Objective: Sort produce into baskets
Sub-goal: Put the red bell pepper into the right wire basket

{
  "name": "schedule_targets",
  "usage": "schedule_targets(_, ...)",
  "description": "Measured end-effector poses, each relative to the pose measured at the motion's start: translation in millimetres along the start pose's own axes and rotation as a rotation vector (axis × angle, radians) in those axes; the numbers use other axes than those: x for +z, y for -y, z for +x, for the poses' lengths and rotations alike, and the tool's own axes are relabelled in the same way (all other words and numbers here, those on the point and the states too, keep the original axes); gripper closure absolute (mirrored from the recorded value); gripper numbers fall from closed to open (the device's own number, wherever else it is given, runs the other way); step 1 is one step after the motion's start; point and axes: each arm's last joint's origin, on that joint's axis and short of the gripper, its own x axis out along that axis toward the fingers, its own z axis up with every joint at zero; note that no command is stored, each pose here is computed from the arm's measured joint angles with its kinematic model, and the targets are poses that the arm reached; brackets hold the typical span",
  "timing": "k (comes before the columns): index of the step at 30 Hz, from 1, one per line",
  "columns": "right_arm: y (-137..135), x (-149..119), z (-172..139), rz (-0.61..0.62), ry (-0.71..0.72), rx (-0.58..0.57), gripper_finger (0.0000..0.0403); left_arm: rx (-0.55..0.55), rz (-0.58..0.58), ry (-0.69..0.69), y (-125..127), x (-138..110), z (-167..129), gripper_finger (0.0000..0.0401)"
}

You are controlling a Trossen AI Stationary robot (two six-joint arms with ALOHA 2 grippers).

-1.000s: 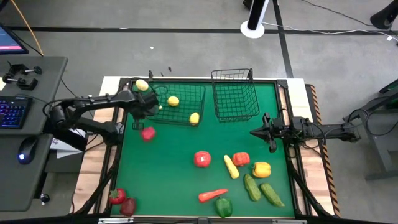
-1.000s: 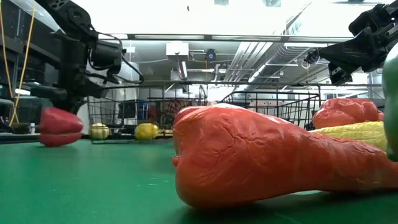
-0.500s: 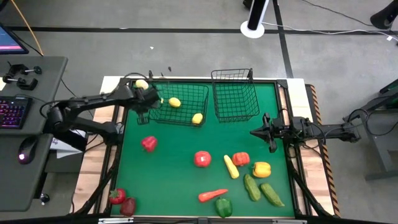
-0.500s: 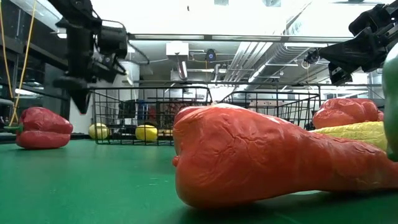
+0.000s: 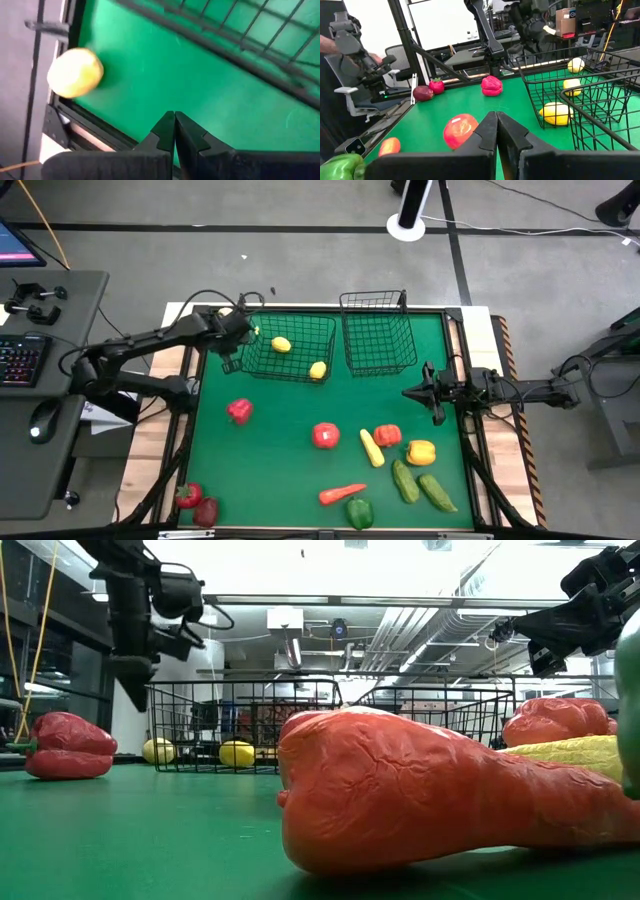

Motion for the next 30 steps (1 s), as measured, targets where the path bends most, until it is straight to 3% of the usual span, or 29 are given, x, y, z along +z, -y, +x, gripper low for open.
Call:
schedule_targets(6,0,0,0,0.000,0.000,0.000,0.0402,-0.230,-0.061,0.057,10,2,0,0.0401)
schedule_targets(16,0,0,0,0.000,0.000,0.000,0.0402,-0.382,-0.068,0.097,26,6,-10,0.0401)
schedule_targets(23,0,0,0,0.000,0.000,0.000,0.0402,-0.415,-0.029,0.188,22,4,-45,0.0401)
schedule_targets(27,0,0,0,0.000,0.000,0.000,0.0402,-0.420,-0.195,0.174,15,-9,-68,0.0401)
schedule_targets(30,0,0,0,0.000,0.000,0.000,0.0402,-0.535,-0.363,0.173,19,-19,-76,0.0398)
